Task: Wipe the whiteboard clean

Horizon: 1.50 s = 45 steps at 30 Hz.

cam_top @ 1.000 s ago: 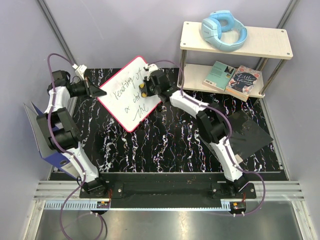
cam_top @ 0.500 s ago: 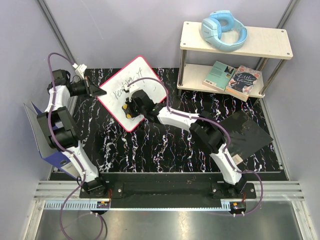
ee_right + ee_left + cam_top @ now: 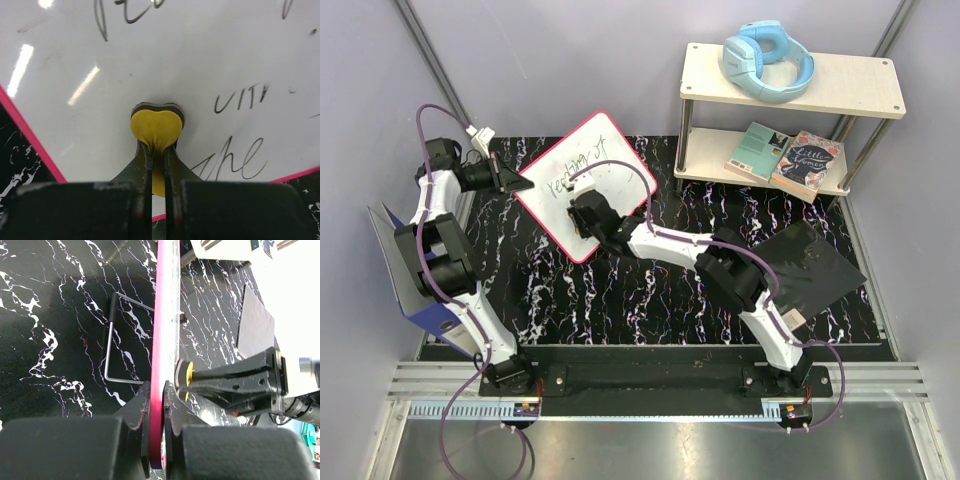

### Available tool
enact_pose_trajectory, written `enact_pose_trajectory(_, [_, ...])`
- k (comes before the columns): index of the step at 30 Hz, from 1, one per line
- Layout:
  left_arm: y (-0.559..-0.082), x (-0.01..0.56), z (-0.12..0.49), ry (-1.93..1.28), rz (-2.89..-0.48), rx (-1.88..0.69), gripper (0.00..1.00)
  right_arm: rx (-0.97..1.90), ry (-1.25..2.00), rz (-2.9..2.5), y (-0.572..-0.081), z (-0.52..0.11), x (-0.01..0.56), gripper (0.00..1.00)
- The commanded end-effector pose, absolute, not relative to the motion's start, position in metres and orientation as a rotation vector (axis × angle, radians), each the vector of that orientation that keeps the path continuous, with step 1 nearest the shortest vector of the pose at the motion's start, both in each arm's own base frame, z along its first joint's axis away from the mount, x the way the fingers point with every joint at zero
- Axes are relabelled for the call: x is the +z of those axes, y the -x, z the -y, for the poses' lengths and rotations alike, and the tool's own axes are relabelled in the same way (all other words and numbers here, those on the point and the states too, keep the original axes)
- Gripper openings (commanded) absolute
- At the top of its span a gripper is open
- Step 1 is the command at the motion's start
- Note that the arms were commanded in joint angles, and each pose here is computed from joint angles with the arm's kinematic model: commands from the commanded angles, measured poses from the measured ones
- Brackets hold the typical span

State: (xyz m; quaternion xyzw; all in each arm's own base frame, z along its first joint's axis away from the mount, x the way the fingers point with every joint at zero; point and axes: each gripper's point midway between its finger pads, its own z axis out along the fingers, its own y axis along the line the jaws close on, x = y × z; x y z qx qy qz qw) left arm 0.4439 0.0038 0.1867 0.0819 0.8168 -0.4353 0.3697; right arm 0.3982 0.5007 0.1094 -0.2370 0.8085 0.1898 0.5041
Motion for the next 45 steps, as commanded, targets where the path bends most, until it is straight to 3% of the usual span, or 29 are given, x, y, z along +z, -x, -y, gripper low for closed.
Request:
enact_pose_trajectory(1, [-0.477, 0.166, -0.044, -0.383, -2.122, -0.687, 0.0, 0.294, 0.376, -1.929, -0.45, -0.449, 0.137, 0.0])
enact_pose_trajectory(10, [-0.473, 0.163, -0.045, -0.404, -2.136, -0.675, 0.0, 0.362, 0.2, -1.995, -0.529, -0.378, 0.133, 0.0])
enact_pose_trajectory(14, [-0.472, 0.164, -0.044, -0.407, -2.139, -0.674, 0.0, 0.391, 0.257, -1.992, -0.544, -0.383, 0.137, 0.0])
enact_pose_trajectory(21, [-0.471, 0.167, -0.044, -0.406, -2.139, -0.677, 0.0, 0.628, 0.443, -2.011, -0.501, -0.434, 0.136, 0.0])
enact_pose_trajectory(30, [-0.471, 0.169, -0.04, -0.395, -2.129, -0.713, 0.0, 0.655, 0.664, -2.012, -0.428, -0.503, 0.112, 0.0])
enact_pose_trajectory(33, [-0.469, 0.168, -0.039, -0.391, -2.131, -0.722, 0.0, 0.598, 0.654, -2.007, -0.425, -0.511, 0.107, 0.0])
enact_pose_trajectory(40, [-0.469, 0.168, -0.041, -0.399, -2.135, -0.698, 0.0, 0.365, 0.379, -1.996, -0.485, -0.458, 0.113, 0.0])
enact_pose_trajectory(45, [-0.47, 0.169, -0.041, -0.396, -2.135, -0.702, 0.0, 0.404, 0.152, -2.041, -0.532, -0.407, 0.106, 0.0])
